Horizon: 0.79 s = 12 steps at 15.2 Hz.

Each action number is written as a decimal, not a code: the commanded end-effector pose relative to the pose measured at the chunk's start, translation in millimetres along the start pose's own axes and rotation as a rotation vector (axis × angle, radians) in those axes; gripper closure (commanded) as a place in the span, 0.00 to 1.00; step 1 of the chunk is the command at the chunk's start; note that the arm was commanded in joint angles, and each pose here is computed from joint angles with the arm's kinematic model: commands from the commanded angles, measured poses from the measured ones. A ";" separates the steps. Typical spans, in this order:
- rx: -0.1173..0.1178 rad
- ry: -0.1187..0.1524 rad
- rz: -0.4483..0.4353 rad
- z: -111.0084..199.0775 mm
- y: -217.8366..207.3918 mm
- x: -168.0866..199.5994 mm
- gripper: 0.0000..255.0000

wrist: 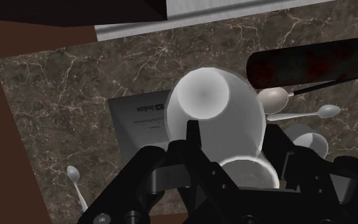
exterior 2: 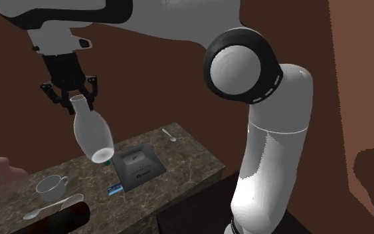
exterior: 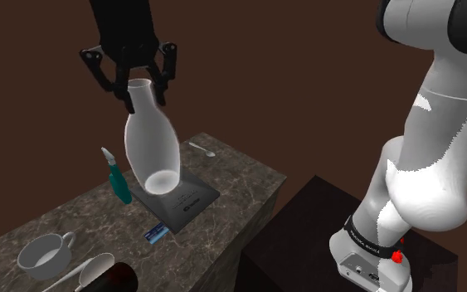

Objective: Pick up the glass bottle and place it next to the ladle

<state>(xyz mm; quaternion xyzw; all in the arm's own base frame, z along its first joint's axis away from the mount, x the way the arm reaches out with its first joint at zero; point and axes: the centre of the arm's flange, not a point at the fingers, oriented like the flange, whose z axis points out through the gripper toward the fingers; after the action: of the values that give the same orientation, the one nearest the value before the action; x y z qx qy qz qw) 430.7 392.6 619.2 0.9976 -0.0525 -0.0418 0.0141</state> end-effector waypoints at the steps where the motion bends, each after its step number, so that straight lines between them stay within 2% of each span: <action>1: 0.001 0.000 0.002 1.9 -28.1 -3.9 1.00; 3: 0.001 0.000 0.002 1.5 -53.5 -10.3 1.00; 12: 0.001 0.000 0.002 48.8 -55.0 -6.4 1.00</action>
<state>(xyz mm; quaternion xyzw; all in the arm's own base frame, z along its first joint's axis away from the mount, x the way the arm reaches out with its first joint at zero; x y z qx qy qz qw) 426.3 447.6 574.9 0.9976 -0.0535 -0.0420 0.0140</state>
